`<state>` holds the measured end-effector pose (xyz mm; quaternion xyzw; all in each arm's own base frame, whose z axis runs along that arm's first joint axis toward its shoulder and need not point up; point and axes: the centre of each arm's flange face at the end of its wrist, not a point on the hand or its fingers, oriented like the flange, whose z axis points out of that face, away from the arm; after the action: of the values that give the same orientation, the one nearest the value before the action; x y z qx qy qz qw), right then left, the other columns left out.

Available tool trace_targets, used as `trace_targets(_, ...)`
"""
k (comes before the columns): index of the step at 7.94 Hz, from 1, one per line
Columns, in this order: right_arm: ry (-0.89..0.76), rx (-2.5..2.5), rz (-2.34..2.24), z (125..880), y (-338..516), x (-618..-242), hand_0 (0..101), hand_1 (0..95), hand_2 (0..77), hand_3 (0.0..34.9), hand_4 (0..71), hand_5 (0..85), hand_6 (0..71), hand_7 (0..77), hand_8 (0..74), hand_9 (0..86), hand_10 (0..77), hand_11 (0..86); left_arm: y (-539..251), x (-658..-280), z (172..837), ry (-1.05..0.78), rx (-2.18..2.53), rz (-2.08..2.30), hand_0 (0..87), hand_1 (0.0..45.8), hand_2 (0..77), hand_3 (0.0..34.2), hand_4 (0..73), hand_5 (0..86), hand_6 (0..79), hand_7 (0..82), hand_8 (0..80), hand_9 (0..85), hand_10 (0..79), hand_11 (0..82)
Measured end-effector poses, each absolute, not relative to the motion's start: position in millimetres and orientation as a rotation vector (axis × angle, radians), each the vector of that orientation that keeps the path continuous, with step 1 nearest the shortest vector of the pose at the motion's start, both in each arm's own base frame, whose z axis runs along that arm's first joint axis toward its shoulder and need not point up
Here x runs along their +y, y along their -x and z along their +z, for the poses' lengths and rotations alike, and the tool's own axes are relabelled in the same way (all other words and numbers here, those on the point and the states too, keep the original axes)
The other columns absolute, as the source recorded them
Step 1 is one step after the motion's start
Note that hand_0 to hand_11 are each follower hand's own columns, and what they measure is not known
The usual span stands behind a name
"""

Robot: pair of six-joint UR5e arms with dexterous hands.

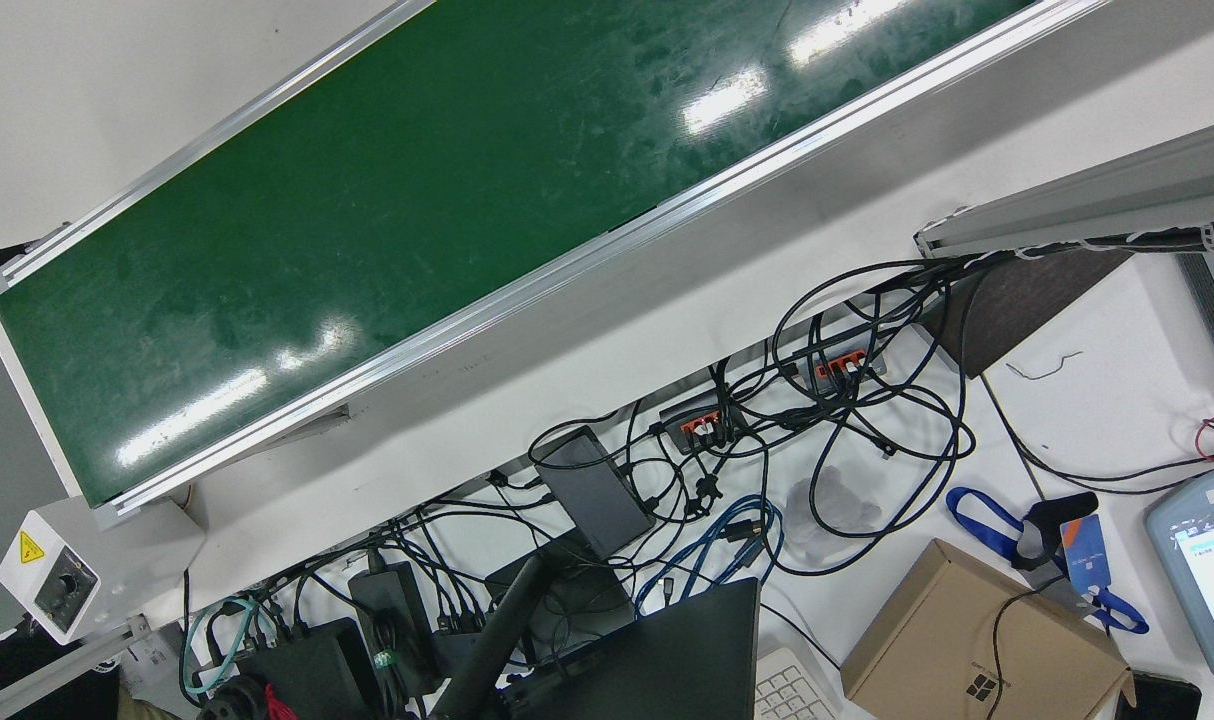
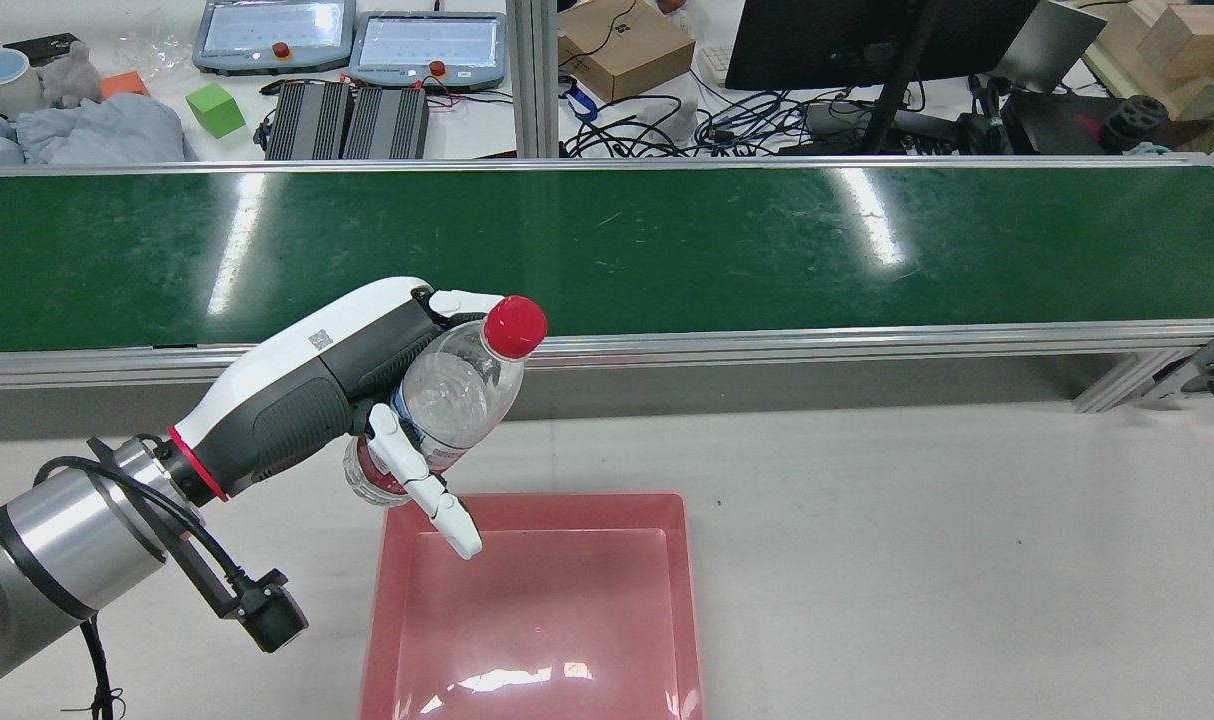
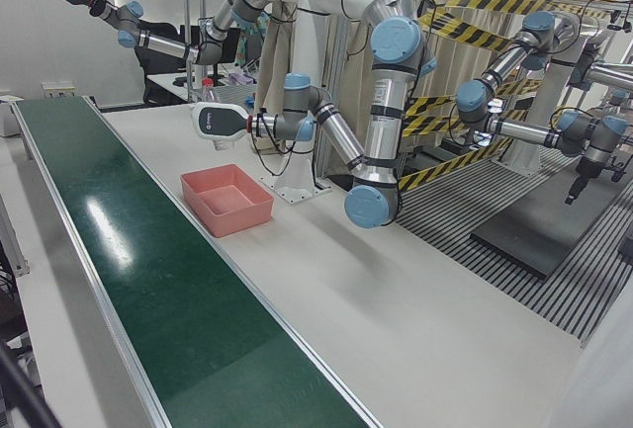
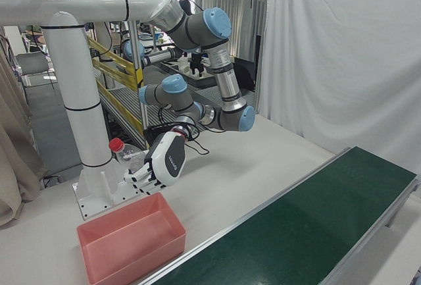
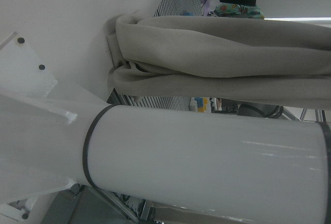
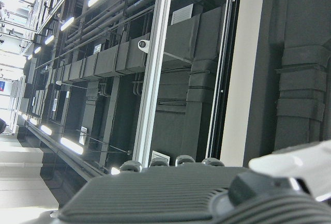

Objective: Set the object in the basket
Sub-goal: 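Open the left hand fingers to drop the bottle into the basket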

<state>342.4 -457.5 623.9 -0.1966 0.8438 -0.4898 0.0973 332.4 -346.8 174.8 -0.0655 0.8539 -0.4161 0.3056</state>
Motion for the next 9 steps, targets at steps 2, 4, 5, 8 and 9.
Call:
trace_targets(2, 0.582, 2.498, -1.45, 624, -342, -457, 0, 0.0, 0.5, 0.2, 0.5, 0.0, 0.0, 0.5, 0.0, 0.0, 0.0, 0.0, -328, -344, 167, 0.196, 2.319, -1.082, 62.8, 7.1, 1.1, 0.4, 31.1, 64.9, 52.9, 63.3, 63.8, 59.5, 61.1, 54.5)
trace_targets(4, 0.582, 2.498, -1.45, 624, -342, -457, 0, 0.0, 0.5, 0.2, 0.5, 0.0, 0.0, 0.5, 0.0, 0.0, 0.0, 0.0, -302, -332, 168, 0.205, 2.394, -1.084, 40.0, 0.0, 2.7, 1.0, 10.9, 68.7, 26.2, 51.3, 59.5, 56.7, 54.5, 57.8)
trace_targets(5, 0.582, 2.499, -1.449, 623, -342, -457, 0, 0.0, 1.1, 0.1, 0.5, 0.0, 0.0, 0.5, 0.0, 0.0, 0.0, 0.0, -293, -330, 172, 0.194, 2.406, -1.108, 40.0, 0.0, 2.7, 1.0, 10.9, 68.7, 26.2, 51.3, 59.5, 56.7, 54.5, 57.8)
trace_targets(8, 0.583, 2.498, -1.449, 623, -343, -457, 0, 0.0, 1.1, 0.1, 0.5, 0.0, 0.0, 0.5, 0.0, 0.0, 0.0, 0.0, -285, -328, 178, 0.173, 2.391, -1.139, 38.0, 1.1, 1.6, 1.2, 9.3, 54.0, 10.4, 7.1, 16.4, 18.5, 20.7, 34.4)
trace_targets(9, 0.584, 2.498, -1.449, 623, -343, -457, 0, 0.0, 0.5, 0.2, 0.5, 0.0, 0.0, 0.5, 0.0, 0.0, 0.0, 0.0, -285, -328, 178, 0.172, 2.389, -1.141, 38.0, 1.1, 1.1, 5.4, 10.9, 47.5, 9.8, 8.2, 16.4, 16.4, 19.1, 34.4)
